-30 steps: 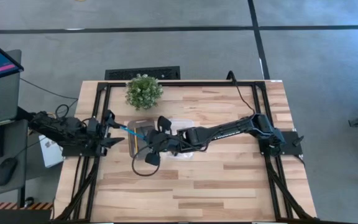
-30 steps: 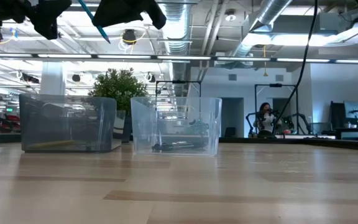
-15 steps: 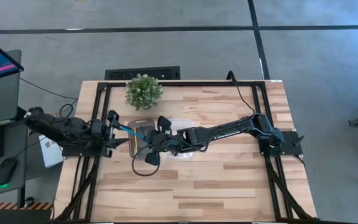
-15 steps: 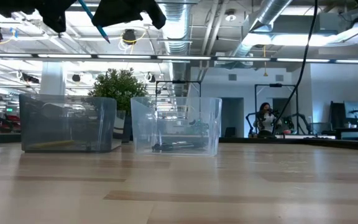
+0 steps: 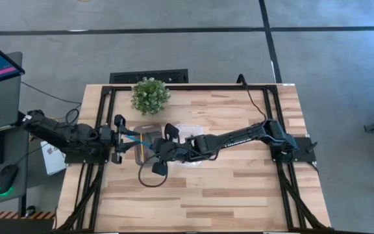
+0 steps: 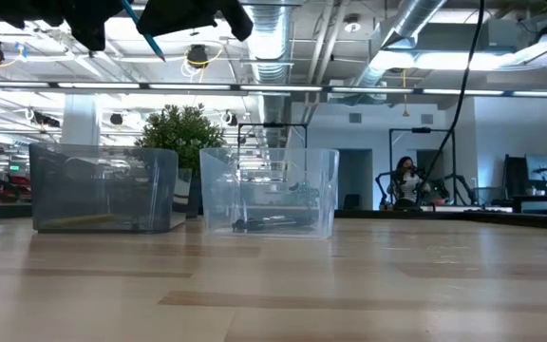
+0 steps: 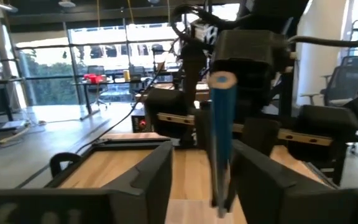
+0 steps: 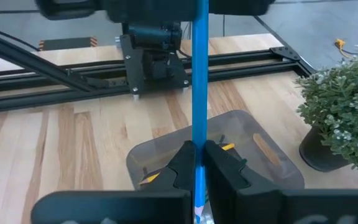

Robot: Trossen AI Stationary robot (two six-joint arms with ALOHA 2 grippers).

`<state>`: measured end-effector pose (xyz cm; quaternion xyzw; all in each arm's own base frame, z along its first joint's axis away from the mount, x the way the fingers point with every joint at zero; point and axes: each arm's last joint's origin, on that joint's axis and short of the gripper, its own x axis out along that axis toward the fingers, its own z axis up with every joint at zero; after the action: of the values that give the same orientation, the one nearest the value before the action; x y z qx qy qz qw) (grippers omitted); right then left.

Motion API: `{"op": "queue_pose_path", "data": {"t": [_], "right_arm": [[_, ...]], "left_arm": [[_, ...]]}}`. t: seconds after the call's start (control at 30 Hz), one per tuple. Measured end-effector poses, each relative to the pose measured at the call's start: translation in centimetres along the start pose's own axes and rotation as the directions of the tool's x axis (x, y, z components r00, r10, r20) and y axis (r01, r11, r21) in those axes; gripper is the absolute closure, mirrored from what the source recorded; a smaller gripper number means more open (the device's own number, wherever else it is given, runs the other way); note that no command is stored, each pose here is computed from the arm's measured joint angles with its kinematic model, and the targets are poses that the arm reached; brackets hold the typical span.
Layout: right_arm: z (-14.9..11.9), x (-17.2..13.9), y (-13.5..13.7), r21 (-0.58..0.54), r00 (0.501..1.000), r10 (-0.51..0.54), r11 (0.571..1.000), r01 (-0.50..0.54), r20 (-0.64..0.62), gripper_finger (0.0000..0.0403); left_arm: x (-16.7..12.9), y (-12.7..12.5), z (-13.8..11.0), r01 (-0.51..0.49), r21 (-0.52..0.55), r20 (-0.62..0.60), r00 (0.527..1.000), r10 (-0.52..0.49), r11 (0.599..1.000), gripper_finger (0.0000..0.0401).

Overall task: Sort pens & pencils
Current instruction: Put the blue pencil into the black bin

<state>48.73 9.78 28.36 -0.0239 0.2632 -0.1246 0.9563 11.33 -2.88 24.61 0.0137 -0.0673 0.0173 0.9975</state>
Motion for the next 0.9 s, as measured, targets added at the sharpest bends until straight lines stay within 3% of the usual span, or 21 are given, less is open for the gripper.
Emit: {"op": "queue_pose_path", "data": {"t": [0.43, 0.67, 0.9], "right_arm": [[-0.02, -0.06, 0.13, -0.007, 1.0, -0.005, 1.0, 0.005, 0.002, 0.0359], [0.0, -0.07, 0.17, 0.0, 1.0, 0.0, 1.0, 0.0, 0.003, 0.0359], [-0.02, -0.07, 0.16, -0.001, 1.0, -0.001, 1.0, 0.001, 0.003, 0.0359]], "left_arm": [[-0.01, -0.06, 0.05, 0.02, 0.029, 0.006, 1.0, -0.02, 0.999, 0.0388], [-0.01, -0.07, 0.05, 0.023, 0.014, 0.005, 1.0, -0.023, 1.0, 0.0374], [-0.01, -0.07, 0.05, 0.024, 0.015, 0.006, 1.0, -0.024, 1.0, 0.0392]]}}
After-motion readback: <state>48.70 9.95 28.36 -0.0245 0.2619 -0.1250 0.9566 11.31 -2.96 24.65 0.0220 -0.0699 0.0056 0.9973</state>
